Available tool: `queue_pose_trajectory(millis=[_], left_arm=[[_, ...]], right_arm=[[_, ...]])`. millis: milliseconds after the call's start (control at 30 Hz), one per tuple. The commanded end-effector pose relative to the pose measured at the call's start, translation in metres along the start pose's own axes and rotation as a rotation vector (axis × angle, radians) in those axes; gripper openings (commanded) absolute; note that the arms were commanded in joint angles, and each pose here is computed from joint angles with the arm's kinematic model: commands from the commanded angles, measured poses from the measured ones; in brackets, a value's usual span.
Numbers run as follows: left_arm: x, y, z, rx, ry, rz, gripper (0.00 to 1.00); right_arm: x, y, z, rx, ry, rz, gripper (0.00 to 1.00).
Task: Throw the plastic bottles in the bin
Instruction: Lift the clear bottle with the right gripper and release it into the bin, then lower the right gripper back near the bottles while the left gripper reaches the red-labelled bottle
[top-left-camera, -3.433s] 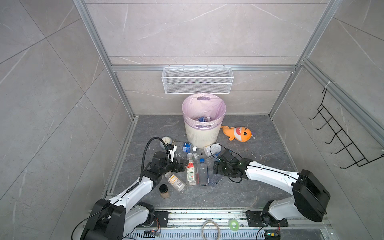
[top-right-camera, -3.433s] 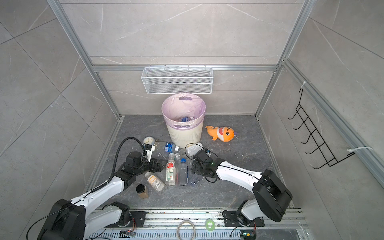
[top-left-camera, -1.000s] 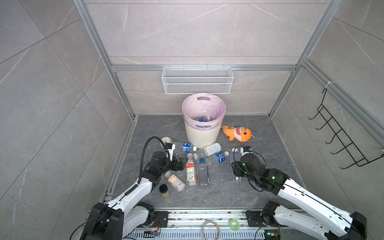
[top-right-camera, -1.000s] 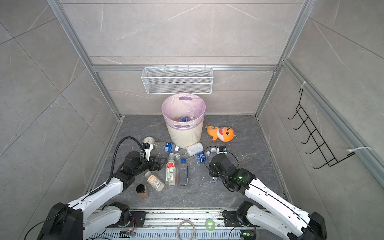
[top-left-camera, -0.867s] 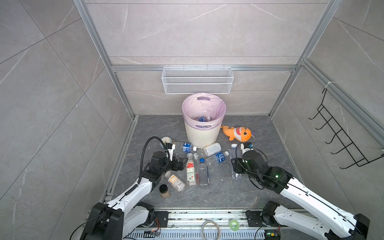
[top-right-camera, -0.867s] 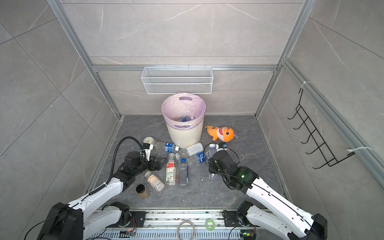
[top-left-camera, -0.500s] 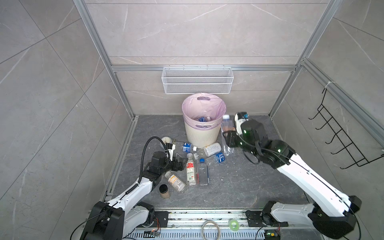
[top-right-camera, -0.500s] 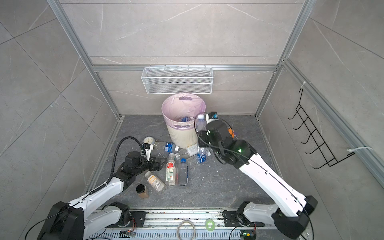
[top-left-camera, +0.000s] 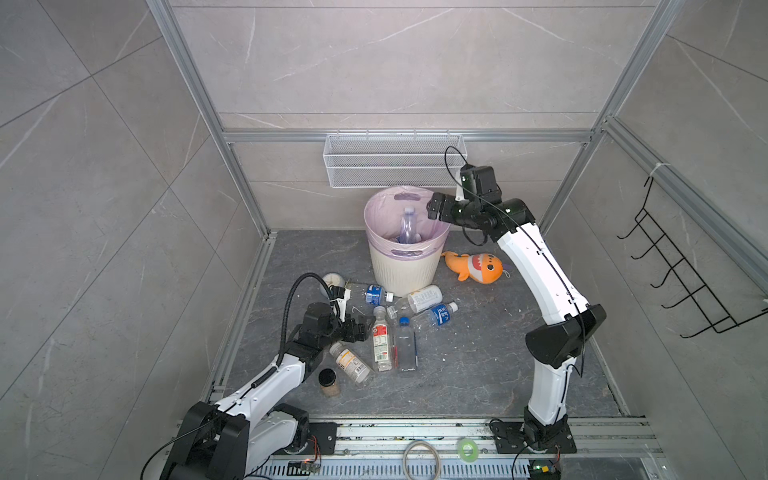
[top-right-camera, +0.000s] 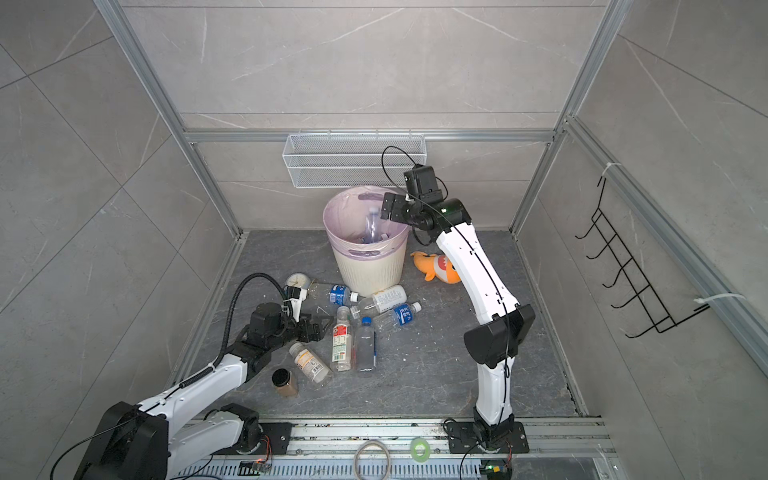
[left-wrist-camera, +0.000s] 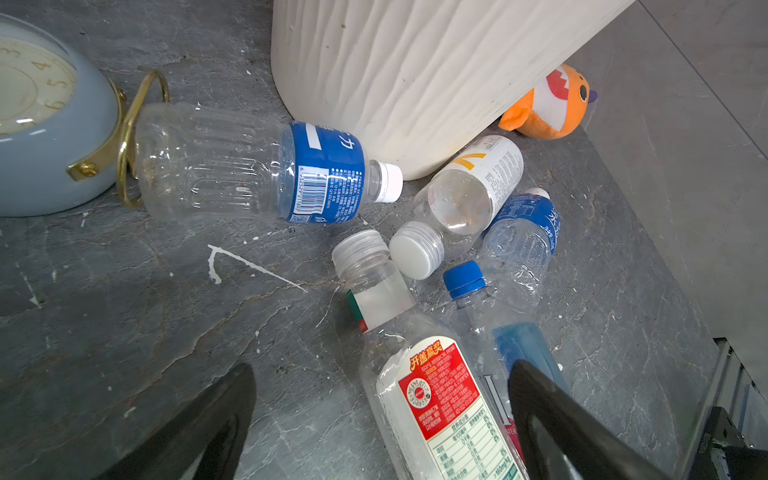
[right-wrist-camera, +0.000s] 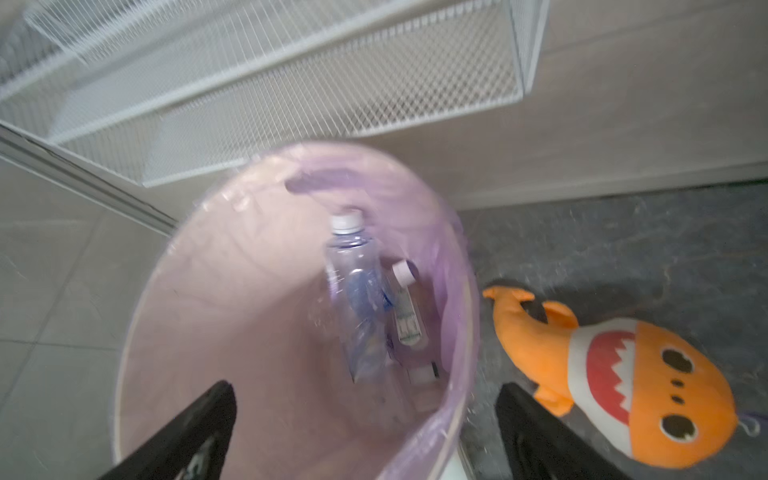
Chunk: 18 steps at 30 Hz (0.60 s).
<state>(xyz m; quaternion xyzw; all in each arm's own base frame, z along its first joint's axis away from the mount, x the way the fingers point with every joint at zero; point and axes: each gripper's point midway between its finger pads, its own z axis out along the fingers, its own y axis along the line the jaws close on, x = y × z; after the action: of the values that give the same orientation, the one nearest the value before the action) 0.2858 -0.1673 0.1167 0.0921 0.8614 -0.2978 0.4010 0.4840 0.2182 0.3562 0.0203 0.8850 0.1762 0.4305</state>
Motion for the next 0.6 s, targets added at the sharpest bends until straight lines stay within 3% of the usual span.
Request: queue_pose_trajectory(millis=[0,233,567], left_arm=[[-0.013,-0.005,-0.002,0.008,-0.039,0.036,0.97],[-0.014,-0.008,-0.003,0.025,-0.043,0.036,0.97],[-0.008,-0.021,-0.006,0.035,-0.035,0.076,0.98]], right_arm=[[-0.039,0.032,-0.078,-0.145,-0.161,0.009,0.99],[-0.003,0.014,-0.106,-0.144,-0.131,0.004,0.99],[0.112,-0.051,-0.106,-0.050,-0.027,-0.016,0.99]])
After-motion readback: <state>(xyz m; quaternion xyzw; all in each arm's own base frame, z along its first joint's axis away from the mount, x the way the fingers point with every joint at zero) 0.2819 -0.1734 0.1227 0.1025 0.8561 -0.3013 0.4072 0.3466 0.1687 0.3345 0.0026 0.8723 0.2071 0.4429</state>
